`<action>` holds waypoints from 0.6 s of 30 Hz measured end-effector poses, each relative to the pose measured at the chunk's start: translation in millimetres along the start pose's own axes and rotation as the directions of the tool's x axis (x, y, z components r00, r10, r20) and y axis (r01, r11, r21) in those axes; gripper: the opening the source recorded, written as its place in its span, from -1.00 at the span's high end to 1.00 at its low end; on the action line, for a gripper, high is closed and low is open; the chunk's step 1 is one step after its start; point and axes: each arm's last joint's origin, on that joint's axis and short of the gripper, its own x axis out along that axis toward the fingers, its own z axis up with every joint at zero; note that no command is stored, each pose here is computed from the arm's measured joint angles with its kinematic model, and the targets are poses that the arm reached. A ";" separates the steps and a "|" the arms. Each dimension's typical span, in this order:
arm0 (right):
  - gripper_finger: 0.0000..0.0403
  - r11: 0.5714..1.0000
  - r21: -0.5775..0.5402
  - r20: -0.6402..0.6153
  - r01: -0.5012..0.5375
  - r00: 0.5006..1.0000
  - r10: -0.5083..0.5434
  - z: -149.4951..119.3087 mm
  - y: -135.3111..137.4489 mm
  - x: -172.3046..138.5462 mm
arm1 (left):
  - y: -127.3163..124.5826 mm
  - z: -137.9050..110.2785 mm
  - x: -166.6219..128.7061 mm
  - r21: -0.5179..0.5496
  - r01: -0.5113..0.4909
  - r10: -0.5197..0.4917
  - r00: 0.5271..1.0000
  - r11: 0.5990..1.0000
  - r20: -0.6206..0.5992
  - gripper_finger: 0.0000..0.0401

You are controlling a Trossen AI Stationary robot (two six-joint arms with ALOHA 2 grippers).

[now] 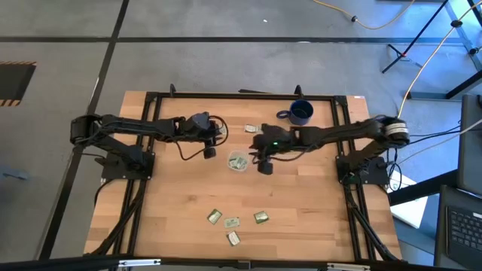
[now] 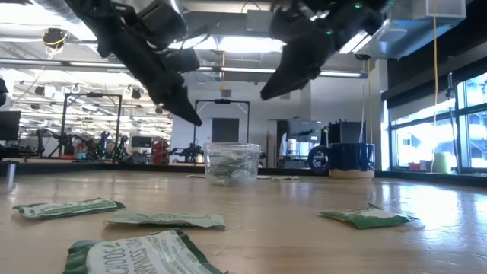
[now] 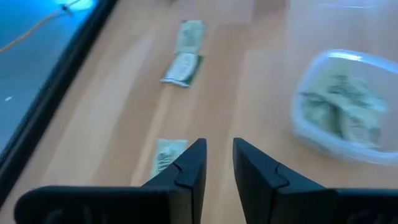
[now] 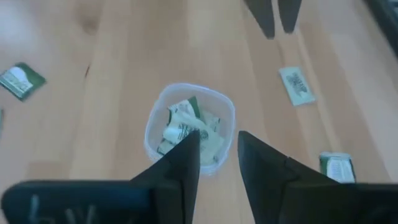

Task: Pick and place Stevia / Truvia into bins
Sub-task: Put the top left light green stevia packet into the container

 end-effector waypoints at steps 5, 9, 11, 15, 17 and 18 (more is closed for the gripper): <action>0.45 0.999 0.041 0.097 -0.001 0.995 -0.003 -19.7 -0.5 -13.2 | 22.1 -1.0 5.0 -0.060 -0.044 0.046 0.998 0.997 0.033 0.63; 0.44 0.999 0.049 0.160 -0.003 0.987 -0.005 -28.1 -0.5 -14.7 | 36.5 -6.7 18.1 -0.073 -0.073 0.072 0.997 0.995 -0.023 0.63; 0.44 0.999 0.049 0.166 -0.002 0.986 -0.006 -31.1 -0.9 -13.5 | 42.1 -11.5 27.7 -0.087 -0.045 0.040 0.998 0.995 -0.057 0.63; 0.44 0.999 0.046 0.165 0.000 0.986 -0.008 -31.8 -1.1 -11.7 | 50.4 -19.9 50.9 -0.115 -0.017 0.002 0.992 0.993 -0.126 0.63; 0.44 0.999 0.044 0.172 0.001 0.985 -0.009 -31.0 -1.7 -11.8 | 51.8 -24.0 61.0 -0.120 -0.014 -0.005 0.987 0.993 -0.158 0.63; 0.44 0.999 0.046 0.172 0.004 0.985 -0.011 -31.0 -2.5 -11.8 | 52.3 -25.1 66.0 -0.118 -0.011 -0.009 0.985 0.993 -0.172 0.63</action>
